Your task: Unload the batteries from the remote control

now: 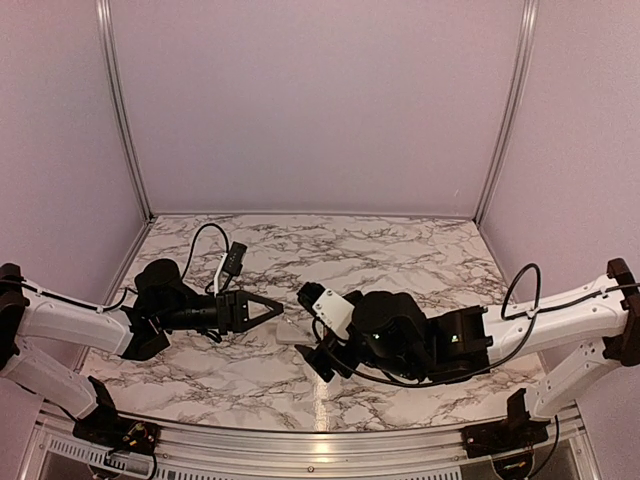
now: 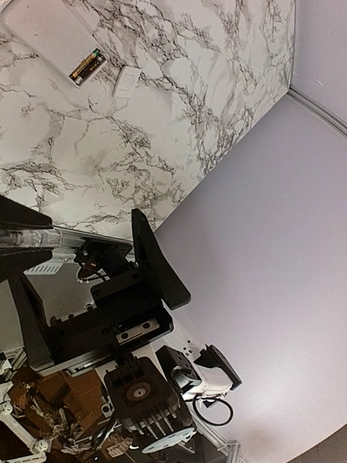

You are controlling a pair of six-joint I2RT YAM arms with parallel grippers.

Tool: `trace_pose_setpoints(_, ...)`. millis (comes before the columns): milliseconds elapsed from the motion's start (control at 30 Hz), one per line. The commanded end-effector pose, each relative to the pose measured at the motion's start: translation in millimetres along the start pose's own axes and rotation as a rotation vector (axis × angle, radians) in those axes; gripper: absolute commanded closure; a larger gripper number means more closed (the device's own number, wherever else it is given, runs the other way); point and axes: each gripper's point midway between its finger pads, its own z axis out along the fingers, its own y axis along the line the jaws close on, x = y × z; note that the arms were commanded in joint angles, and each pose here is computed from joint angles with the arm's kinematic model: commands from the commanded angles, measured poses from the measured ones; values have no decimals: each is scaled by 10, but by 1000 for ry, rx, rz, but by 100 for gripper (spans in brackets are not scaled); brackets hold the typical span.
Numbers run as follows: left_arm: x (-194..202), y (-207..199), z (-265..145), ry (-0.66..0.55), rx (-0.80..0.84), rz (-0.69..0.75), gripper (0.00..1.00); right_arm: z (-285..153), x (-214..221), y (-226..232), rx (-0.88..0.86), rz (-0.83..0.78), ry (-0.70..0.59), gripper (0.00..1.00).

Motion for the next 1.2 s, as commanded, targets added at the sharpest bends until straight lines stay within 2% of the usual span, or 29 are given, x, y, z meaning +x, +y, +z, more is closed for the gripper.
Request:
trace_pose_setpoints(0, -93, -61, -27, -46, 6, 28, 100, -102, -250, -93, 2, 124, -98, 2)
trace_pose_setpoints(200, -164, -64, -97, -98, -22, 42, 100, -169, -404, -233, -58, 255, -194, 2)
trace_pose_setpoints(400, -283, -53, -234, -194, -71, 65, 100, -275, -513, -594, -45, 455, -306, 1)
trace_pose_setpoints(567, -349, -96, -391, -276, -85, 94, 100, -304, -594, -484, -162, 494, -353, 2)
trace_pose_setpoints(767, -390, -226, -495, -319, -48, 98, 100, -334, -718, -369, -380, 624, -401, 2)
trace_pose_setpoints(1167, -436, -483, -737, -406, 36, 101, 100, -343, -909, 37, -673, 641, -467, 3)
